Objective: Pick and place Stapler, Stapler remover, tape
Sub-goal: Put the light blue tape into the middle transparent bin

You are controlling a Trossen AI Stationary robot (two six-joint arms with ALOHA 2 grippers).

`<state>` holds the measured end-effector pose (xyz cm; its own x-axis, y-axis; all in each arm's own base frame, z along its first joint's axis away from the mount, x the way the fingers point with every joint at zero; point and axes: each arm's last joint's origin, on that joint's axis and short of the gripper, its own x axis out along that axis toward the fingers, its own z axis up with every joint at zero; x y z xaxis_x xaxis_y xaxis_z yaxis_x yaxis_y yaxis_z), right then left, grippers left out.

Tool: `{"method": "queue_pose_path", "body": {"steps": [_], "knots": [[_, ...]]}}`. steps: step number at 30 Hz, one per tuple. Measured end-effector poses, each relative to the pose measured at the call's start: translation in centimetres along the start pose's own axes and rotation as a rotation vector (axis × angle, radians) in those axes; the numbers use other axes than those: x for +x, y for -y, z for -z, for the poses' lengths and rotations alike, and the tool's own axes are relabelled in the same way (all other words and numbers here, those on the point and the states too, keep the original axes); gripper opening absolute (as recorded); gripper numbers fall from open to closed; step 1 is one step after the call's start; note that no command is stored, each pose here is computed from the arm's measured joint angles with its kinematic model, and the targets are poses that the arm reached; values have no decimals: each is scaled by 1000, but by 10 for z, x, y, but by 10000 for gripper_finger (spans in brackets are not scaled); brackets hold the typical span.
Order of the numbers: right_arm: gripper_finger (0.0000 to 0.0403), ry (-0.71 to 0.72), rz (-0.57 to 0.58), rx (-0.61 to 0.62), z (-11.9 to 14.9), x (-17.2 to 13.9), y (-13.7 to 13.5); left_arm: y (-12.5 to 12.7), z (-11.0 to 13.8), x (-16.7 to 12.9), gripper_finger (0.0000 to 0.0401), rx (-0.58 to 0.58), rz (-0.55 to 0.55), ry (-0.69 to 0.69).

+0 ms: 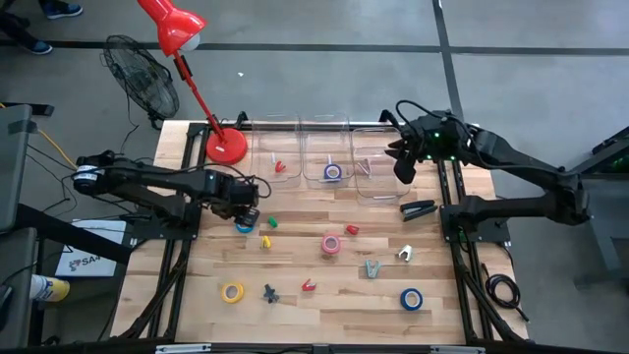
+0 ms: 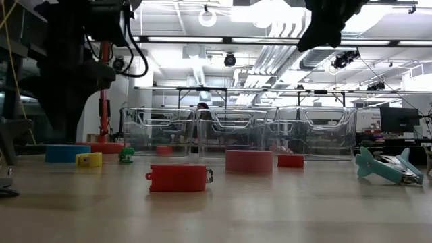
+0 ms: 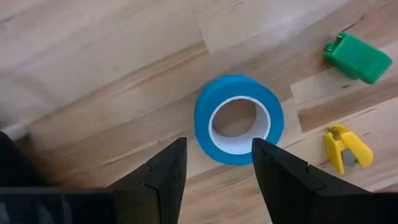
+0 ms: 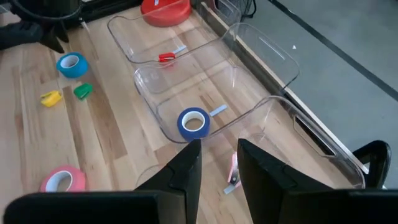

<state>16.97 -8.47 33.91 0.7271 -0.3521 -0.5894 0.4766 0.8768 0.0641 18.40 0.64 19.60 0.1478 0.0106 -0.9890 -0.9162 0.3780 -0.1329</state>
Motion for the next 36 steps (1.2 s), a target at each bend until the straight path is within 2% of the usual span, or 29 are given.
{"method": "queue_pose_path", "body": {"steps": [16,25,30,34,36], "knots": [[94,15,2,10,-1,-1,0,-13,7,26,172,-69,-11,-21],[94,19,4,10,-2,-1,0,-11,6,35,109,-73,46,2],[94,19,6,25,-2,-1,0,-15,8,39,77,-90,31,-4],[94,19,6,26,-2,-1,0,-15,8,39,36,-73,34,-2],[94,19,2,26,-2,-1,0,-11,6,39,29,-51,71,13]]}}
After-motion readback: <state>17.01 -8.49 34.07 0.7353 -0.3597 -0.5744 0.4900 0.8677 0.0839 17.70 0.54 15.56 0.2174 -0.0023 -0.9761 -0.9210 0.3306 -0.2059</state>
